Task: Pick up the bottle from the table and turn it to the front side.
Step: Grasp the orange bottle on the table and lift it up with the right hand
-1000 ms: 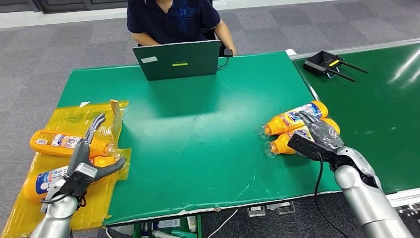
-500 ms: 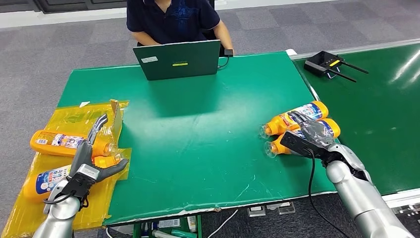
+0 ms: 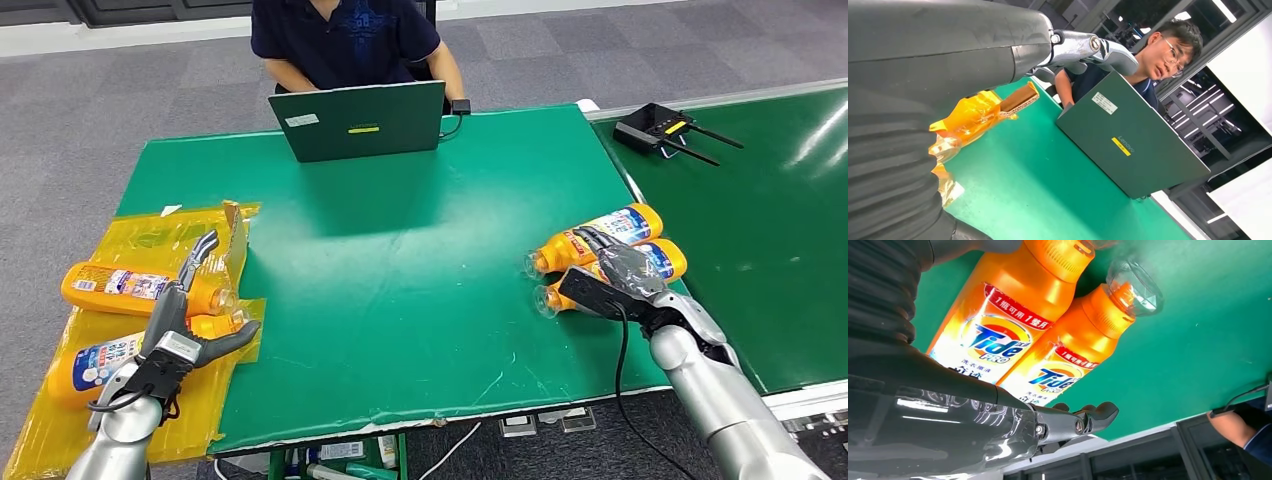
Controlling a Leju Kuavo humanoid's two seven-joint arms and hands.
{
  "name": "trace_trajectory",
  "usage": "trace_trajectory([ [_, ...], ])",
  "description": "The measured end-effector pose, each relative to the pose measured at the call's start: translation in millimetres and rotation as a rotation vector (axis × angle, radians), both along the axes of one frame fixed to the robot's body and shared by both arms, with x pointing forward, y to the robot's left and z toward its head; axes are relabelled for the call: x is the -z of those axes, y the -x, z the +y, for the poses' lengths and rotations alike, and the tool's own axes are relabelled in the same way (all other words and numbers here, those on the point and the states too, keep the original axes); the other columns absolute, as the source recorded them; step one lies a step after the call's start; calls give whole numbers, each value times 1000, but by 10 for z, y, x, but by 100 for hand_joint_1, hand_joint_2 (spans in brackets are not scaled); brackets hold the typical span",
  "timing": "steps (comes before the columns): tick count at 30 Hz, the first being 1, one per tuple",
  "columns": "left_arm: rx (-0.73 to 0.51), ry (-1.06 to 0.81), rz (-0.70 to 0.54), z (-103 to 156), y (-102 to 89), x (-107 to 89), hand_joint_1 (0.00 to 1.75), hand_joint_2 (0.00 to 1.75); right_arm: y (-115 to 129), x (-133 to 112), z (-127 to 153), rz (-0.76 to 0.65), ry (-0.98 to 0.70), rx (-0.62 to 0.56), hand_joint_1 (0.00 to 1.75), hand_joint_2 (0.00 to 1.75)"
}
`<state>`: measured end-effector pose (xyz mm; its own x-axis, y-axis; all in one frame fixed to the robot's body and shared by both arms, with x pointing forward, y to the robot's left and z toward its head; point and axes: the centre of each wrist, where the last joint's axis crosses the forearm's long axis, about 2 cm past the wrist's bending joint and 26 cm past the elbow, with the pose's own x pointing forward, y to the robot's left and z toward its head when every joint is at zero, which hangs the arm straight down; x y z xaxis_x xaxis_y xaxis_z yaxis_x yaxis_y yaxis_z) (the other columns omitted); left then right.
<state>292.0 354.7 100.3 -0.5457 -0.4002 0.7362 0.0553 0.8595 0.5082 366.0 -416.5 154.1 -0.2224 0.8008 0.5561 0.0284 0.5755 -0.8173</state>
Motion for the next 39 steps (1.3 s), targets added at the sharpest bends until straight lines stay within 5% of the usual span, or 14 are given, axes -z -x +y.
trace_trajectory([
  [25,22,-4,-7,-48,-83,-37,0,175,35,367,576,81,-87,-45,0,175],
  [39,38,-18,8,-55,-64,-16,0,175,89,485,647,115,-112,-49,0,175],
])
